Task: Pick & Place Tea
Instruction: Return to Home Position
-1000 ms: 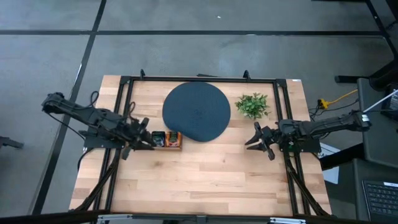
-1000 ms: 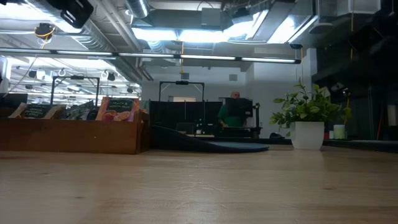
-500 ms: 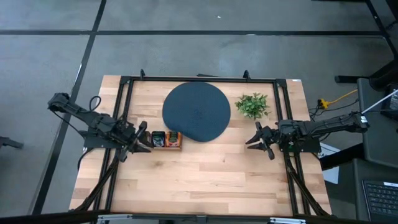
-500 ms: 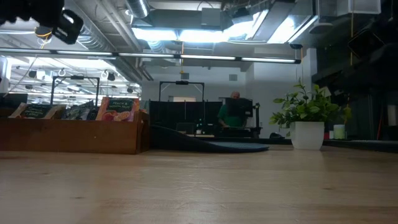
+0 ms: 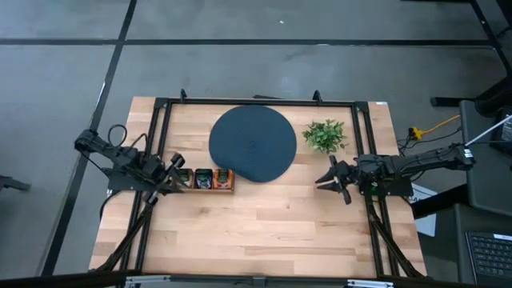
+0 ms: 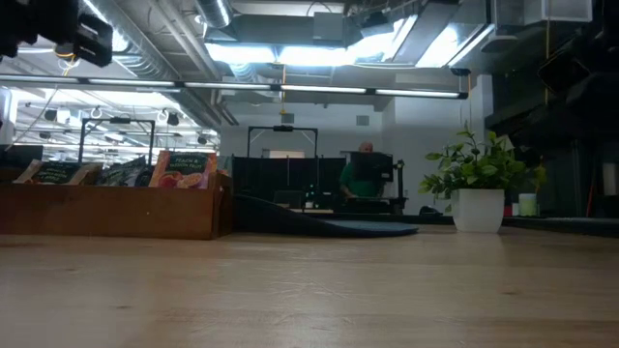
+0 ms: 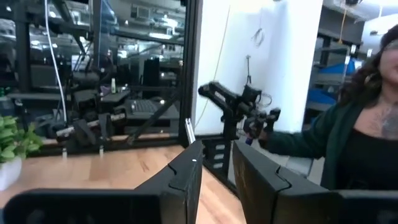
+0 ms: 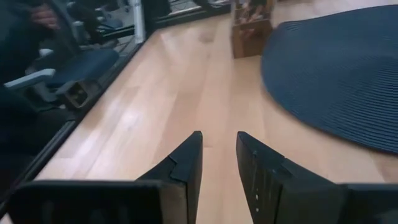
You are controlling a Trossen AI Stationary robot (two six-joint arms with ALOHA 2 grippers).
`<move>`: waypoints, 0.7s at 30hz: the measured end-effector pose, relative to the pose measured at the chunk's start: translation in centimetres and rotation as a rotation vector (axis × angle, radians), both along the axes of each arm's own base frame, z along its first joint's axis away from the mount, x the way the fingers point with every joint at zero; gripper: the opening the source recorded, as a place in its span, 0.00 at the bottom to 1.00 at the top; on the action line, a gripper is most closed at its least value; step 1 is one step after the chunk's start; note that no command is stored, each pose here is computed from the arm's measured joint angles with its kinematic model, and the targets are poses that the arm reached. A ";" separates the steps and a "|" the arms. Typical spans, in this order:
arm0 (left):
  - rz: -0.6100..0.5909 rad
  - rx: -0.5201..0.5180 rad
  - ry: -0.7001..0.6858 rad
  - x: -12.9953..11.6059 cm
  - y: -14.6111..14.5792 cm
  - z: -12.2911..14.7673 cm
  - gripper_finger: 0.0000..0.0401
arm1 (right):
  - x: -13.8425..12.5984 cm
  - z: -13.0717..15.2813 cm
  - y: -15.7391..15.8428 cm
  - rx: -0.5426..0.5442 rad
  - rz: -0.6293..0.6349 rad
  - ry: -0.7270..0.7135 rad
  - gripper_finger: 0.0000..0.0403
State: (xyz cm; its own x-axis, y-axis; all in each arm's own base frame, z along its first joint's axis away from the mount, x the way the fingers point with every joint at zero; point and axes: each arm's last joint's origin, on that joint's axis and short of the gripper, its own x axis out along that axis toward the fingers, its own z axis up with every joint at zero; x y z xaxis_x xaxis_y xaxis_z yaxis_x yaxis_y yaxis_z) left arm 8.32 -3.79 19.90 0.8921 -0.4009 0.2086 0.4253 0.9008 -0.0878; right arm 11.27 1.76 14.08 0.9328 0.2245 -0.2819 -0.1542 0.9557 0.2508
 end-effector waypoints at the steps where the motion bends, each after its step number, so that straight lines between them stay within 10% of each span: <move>1: 0.003 0.009 0.000 0.1 0.0 -0.2 0.21 | 0.0 0.0 0.0 -0.004 -0.016 0.002 0.25; 21: 0.021 0.272 0.114 0.7 -0.3 -3.3 0.21 | 0.1 -0.3 -0.2 -0.112 -0.055 0.010 0.25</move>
